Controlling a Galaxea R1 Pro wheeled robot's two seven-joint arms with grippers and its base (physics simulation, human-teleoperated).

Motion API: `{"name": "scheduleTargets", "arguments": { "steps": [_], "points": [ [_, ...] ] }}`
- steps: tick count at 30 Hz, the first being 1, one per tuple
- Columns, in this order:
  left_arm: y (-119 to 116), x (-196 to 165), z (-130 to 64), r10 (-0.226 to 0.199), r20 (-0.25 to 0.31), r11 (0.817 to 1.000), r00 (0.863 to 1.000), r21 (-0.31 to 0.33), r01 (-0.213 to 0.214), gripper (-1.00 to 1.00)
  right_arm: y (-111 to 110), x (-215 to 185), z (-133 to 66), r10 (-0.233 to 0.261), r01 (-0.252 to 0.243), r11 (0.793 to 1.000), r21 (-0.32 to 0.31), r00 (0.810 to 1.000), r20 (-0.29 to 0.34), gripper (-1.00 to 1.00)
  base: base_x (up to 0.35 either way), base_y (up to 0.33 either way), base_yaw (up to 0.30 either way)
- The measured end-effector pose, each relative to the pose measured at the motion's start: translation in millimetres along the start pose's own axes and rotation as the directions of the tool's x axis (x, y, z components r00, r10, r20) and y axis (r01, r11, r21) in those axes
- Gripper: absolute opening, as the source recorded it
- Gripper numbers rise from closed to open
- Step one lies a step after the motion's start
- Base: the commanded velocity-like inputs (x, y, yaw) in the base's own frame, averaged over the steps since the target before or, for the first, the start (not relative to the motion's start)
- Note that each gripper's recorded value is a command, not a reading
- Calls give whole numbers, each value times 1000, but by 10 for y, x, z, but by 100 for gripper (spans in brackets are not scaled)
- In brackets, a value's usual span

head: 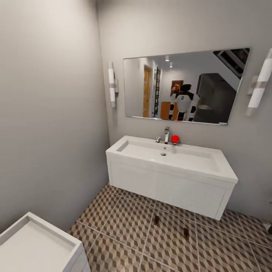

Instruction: Take the four mousetraps from the cabinet in the bathroom and place them on the bathroom floor. Make sure all four end up on the same floor surface, and ensure that at least two of them are either under or directly next to the same bathroom sink.

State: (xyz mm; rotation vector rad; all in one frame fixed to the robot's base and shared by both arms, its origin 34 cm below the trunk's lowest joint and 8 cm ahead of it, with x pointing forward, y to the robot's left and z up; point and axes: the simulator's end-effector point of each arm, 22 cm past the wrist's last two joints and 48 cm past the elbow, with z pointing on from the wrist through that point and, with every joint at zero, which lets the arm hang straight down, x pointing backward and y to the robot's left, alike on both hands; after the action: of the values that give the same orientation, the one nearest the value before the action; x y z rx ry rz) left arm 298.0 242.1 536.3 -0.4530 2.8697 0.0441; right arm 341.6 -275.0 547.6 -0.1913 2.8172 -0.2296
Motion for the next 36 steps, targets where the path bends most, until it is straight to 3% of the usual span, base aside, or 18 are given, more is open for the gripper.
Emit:
{"name": "scheduleTargets", "arguments": {
  "steps": [36],
  "points": [
    [-23,-1,-2,-2,2,1000,1000,3,2,100,-2,0,0,-1,1,1000,0,1000,0,100,0,0,281]
  ]
}}
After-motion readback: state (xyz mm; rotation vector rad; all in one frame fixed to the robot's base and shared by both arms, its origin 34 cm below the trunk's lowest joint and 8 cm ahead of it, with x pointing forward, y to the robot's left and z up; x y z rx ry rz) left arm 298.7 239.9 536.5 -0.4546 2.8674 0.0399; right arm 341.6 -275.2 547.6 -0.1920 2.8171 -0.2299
